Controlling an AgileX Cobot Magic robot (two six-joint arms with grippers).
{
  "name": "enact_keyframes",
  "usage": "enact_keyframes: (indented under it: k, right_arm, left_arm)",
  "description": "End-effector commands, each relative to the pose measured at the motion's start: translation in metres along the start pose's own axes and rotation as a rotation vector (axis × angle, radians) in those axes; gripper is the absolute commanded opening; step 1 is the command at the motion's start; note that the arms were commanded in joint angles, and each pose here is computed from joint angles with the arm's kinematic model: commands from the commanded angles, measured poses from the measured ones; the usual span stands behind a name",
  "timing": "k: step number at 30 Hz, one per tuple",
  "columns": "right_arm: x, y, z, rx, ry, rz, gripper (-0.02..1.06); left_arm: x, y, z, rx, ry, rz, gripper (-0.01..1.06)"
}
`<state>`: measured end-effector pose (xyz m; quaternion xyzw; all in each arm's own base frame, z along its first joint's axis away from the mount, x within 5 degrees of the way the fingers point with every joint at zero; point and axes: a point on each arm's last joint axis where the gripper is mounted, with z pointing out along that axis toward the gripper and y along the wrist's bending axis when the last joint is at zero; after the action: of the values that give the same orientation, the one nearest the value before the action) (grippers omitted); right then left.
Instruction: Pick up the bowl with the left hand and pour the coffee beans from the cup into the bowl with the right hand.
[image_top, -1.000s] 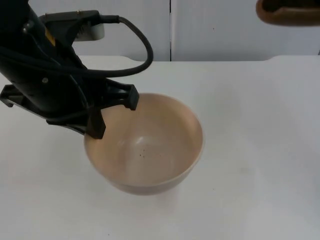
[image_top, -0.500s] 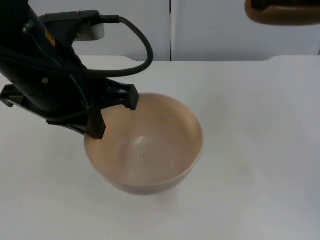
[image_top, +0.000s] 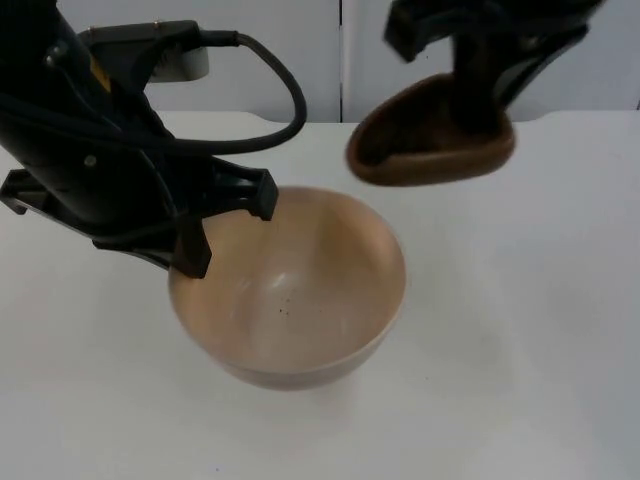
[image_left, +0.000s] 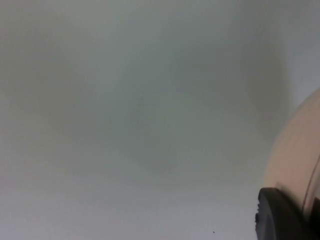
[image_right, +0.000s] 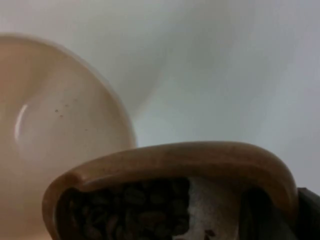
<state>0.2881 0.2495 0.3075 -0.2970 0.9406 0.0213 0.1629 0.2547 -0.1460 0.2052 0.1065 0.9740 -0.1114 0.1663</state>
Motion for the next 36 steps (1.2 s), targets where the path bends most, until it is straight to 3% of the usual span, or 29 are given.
enact_keyframes:
  k: [1, 8, 13, 17, 30, 36]
  right_arm:
    - [-0.003, 0.008, 0.0, -0.005, -0.025, -0.008, 0.0]
    - [-0.006, 0.021, 0.0, 0.102, -0.093, -0.099, 0.0]
    - [-0.008, 0.031, -0.005, 0.212, -0.146, -0.203, 0.0]
    - [-0.01, 0.045, -0.013, 0.34, -0.21, -0.336, 0.0]
    - [-0.009, 0.057, -0.033, 0.445, -0.292, -0.446, 0.0]
    - [-0.008, 0.067, -0.038, 0.49, -0.309, -0.551, 0.0]
  left_arm:
    - [0.0, -0.002, -0.001, 0.01, -0.01, -0.012, 0.0]
    - [0.0, -0.002, -0.001, 0.01, -0.01, -0.012, 0.0]
    - [0.0, -0.002, 0.0, 0.01, -0.01, -0.012, 0.0]
    - [0.0, -0.002, 0.0, 0.01, -0.01, -0.012, 0.0]
    - [0.0, -0.002, 0.0, 0.01, -0.014, -0.012, 0.0]
    - [0.0, -0.002, 0.0, 0.01, -0.014, -0.016, 0.0]
